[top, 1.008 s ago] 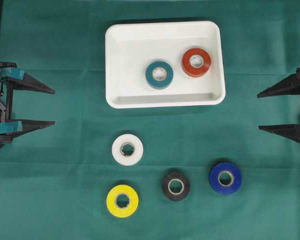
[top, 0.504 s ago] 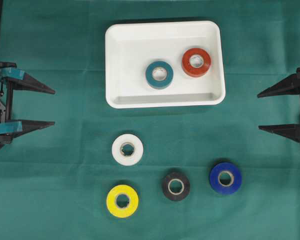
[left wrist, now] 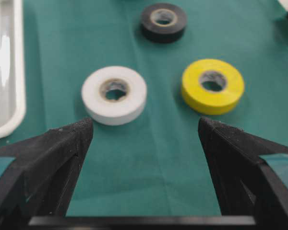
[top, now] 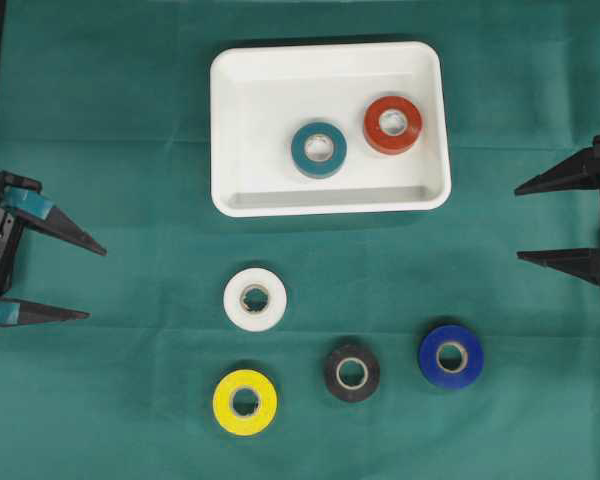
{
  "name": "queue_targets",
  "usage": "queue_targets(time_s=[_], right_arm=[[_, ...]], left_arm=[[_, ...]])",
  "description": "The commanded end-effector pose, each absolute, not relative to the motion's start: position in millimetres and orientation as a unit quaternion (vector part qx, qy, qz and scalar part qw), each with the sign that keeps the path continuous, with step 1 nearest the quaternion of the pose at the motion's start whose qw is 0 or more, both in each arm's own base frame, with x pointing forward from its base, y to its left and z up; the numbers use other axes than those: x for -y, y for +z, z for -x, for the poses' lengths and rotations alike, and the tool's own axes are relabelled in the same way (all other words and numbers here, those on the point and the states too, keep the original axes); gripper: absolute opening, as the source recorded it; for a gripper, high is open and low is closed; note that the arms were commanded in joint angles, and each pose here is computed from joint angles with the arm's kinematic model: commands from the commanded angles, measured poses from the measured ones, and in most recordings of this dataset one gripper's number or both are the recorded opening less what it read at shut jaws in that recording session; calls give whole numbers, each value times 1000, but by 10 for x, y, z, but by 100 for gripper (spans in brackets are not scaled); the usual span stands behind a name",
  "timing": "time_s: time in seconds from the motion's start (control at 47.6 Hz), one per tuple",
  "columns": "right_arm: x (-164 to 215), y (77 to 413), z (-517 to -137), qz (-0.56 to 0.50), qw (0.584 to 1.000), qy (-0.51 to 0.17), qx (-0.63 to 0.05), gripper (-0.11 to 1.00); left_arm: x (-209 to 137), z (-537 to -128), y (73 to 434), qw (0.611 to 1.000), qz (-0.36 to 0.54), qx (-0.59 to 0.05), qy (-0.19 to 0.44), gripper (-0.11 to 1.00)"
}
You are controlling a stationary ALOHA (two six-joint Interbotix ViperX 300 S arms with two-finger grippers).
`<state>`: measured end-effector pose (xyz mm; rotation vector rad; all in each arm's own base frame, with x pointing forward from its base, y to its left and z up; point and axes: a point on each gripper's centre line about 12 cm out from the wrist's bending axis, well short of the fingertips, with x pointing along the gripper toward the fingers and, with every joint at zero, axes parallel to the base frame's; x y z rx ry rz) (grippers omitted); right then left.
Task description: Pick up the tape from a random location and place it into the white case.
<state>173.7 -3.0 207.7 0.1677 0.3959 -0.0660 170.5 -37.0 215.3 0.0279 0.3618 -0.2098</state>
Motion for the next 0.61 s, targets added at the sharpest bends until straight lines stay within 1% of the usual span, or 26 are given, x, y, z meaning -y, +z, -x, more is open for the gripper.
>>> queue_targets(time_s=[0.0,0.252,0.42,0.588], right_arm=[[31,2149,-1768,-85,978,-33,-188,89],[31,2155,-1770,-85,978,-32,-187,89],[31,2155,-1770,-85,978,-32,-187,89],[31,2161,-1772,-85,978,-32,-187,89]], left_arm=[[378,-1730,2198,979,-14,-177,-105,90],[383,-1737,2219,980,-12,-169,-106,90],[399,-1762,2296,984,-11,-143,-109,90],[433,-1900,2317,983,-11,-144,-110,90]])
